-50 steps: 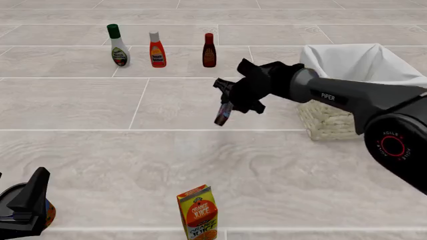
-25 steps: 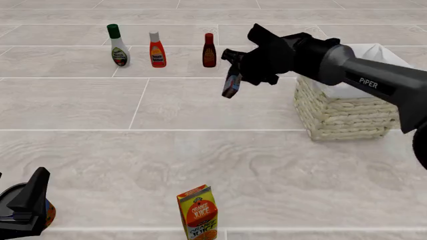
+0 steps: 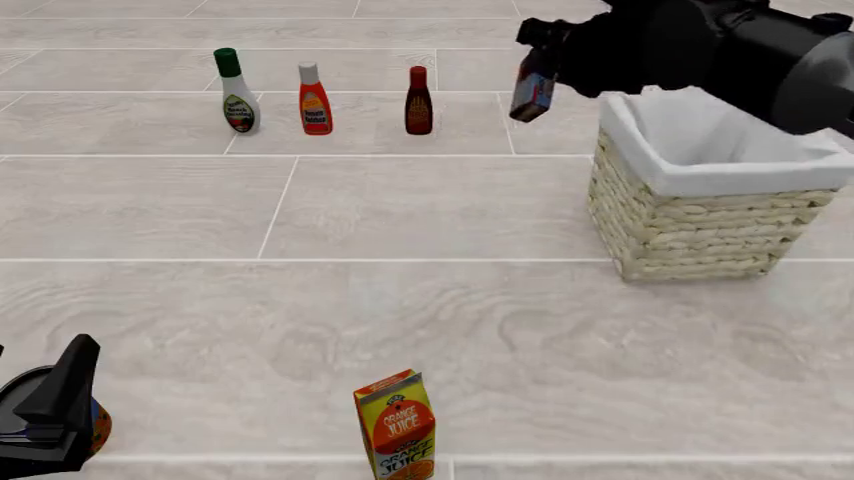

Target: Pick the chocolate pudding and place it in the basket.

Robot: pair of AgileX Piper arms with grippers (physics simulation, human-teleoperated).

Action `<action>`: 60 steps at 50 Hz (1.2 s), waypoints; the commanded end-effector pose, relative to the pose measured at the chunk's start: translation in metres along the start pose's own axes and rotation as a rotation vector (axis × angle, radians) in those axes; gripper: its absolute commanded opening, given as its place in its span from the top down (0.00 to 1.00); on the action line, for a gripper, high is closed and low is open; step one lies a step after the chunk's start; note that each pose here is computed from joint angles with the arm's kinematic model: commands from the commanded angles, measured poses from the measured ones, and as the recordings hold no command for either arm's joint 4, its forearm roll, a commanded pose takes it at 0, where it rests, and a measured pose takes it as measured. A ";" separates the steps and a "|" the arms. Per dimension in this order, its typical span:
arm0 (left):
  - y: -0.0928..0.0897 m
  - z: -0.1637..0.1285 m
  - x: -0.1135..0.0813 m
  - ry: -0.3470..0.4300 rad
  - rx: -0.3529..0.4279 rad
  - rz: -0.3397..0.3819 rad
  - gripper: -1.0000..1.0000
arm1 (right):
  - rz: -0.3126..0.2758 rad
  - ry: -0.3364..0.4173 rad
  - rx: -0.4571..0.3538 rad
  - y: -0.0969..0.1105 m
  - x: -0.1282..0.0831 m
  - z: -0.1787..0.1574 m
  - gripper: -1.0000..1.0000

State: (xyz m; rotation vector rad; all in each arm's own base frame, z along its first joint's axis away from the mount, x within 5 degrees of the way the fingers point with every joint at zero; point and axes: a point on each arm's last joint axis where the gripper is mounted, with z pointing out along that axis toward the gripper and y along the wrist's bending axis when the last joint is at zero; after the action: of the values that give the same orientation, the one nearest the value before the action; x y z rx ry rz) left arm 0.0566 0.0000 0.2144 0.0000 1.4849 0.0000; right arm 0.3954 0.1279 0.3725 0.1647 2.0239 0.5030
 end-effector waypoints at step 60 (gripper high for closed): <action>0.000 0.000 0.000 0.000 0.000 0.000 0.00 | -0.045 -0.340 0.259 -0.103 -0.107 -0.099 1.00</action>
State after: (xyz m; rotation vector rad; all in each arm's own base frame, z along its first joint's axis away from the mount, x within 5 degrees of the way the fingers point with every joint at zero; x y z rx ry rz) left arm 0.0566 0.0000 0.2144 0.0000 1.4849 0.0000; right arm 0.3721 -0.0146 0.4536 0.3089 1.7628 0.1926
